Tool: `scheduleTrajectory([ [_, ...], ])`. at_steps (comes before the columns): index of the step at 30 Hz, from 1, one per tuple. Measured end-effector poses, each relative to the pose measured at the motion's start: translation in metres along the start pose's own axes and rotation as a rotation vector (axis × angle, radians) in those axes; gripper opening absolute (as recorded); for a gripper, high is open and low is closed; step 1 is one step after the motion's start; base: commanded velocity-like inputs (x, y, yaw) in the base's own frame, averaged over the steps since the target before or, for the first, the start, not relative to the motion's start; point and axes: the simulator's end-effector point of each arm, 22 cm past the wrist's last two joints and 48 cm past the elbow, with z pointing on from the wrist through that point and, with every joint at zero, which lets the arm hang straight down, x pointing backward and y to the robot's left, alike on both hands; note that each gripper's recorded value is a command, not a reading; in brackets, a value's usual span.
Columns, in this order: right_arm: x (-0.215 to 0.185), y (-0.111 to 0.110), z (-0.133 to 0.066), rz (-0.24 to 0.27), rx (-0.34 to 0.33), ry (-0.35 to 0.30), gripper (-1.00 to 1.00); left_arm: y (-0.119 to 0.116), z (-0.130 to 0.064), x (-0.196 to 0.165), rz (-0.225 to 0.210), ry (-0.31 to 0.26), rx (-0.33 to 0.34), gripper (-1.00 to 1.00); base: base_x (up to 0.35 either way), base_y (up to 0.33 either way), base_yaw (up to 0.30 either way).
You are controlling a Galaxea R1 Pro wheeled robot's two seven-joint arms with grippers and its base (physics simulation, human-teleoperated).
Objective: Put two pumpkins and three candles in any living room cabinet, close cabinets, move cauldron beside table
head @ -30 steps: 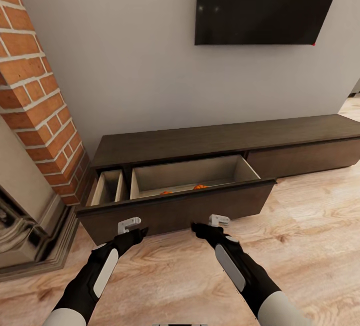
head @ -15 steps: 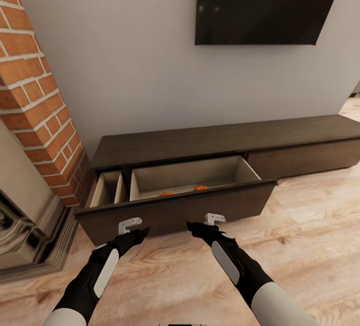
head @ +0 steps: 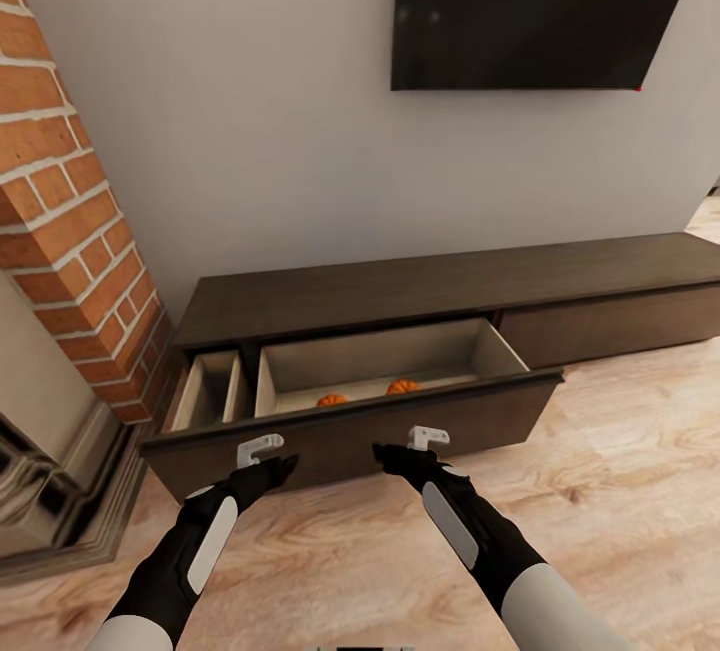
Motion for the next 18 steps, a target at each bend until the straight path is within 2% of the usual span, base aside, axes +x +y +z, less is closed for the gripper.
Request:
scheduleTrajectory([
  [6, 0.0001, 0.0014, 0.0, -0.003, -0.002, 0.0, 1.0, 0.0009, -0.0001, 0.0001, -0.001, 0.001, -0.001, 1.0, 0.113, -0.079, 0.0],
  [18, -0.0038, 0.0024, -0.0003, -0.005, -0.006, -0.014, 1.0, 0.0037, -0.0004, -0.0011, -0.004, -0.002, -0.006, 1.0, 0.009, -0.007, 0.0],
])
